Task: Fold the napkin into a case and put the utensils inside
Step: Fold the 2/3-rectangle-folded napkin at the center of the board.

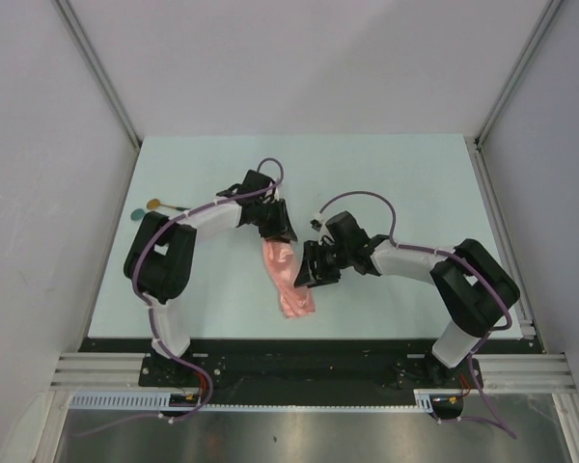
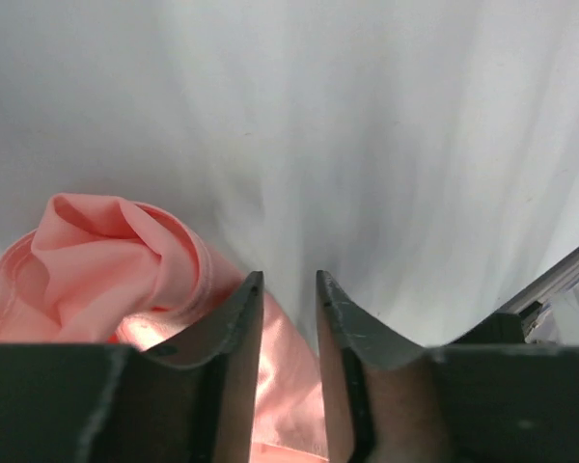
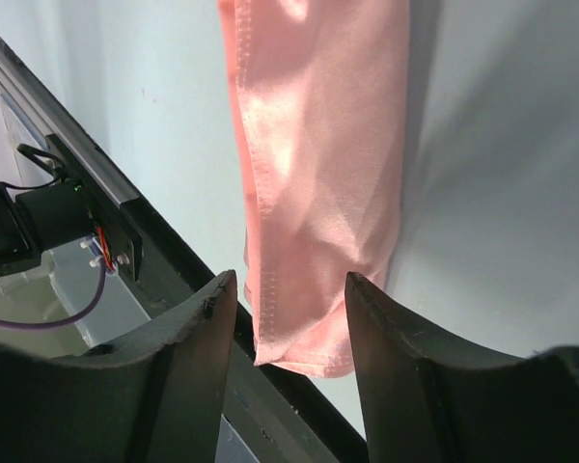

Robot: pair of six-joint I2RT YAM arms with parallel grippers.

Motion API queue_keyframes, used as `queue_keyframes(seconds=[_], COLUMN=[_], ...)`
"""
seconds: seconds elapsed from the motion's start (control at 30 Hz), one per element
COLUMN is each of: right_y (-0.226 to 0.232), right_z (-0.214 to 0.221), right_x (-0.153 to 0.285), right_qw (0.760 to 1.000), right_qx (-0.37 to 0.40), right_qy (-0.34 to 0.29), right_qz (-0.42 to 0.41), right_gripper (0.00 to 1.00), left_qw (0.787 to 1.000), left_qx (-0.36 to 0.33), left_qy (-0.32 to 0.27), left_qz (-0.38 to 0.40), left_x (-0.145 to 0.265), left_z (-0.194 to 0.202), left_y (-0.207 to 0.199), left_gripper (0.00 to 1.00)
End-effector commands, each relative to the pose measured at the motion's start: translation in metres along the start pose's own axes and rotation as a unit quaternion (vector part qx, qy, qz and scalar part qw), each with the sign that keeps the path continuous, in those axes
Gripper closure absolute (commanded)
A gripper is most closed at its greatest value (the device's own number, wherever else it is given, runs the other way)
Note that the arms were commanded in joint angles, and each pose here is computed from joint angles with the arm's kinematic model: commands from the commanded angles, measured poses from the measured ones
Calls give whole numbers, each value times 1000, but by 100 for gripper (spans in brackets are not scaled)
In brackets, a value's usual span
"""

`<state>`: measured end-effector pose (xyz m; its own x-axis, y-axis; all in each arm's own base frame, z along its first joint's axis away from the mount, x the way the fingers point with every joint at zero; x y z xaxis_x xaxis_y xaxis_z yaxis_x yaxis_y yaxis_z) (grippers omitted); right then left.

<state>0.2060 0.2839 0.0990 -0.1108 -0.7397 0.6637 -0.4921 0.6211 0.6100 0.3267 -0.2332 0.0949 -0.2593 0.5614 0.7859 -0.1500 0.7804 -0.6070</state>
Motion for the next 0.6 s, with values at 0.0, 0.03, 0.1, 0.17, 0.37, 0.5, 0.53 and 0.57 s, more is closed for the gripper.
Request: queue_keyframes(seconds=[0.0,0.03,0.1,0.17,0.37,0.5,0.53,0.57], right_y=[0,0,0,3,8,16,18,19], right_z=[-10,-12,-17,-24,-21,-16,-15,-13], right_x=[13,13,12,10,-3,-11,-12,-13], right_qw=[1000,1000,999,999,999,998,998,998], right_qx=[17,18,21,27,14,20,21,21], right_qy=[-19,-22,-25,-31,-19,-16,-15,-13], right_qz=[4,4,0,-7,-41,-59,-61,-62], right_gripper=[45,45,45,46,59,62,63,63], left_qw=[995,994,993,992,997,999,999,999], left_qx=[-60,-64,-78,-78,-39,-21,-19,-14], left_qy=[-59,-64,-72,-80,-64,-45,-42,-39], left_qz=[56,57,51,50,12,-7,-8,-10], left_x=[54,60,74,85,87,77,74,71], left_z=[-19,-19,-19,-21,-7,2,3,5], left_y=[-52,-55,-57,-54,1,25,28,31], left_gripper=[64,57,54,54,60,52,52,52])
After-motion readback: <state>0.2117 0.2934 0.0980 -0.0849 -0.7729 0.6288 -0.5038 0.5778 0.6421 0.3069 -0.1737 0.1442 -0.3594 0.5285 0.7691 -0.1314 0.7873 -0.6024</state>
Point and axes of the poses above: each gripper's point midway between its finger pads, its own x axis back along the fingers, its own y axis along the line the jaws close on, z = x × y, the point moved 6 cm from there along x, back along the fingers, and after that the axes turned 12 degrees about x, right-handed, at the moved point
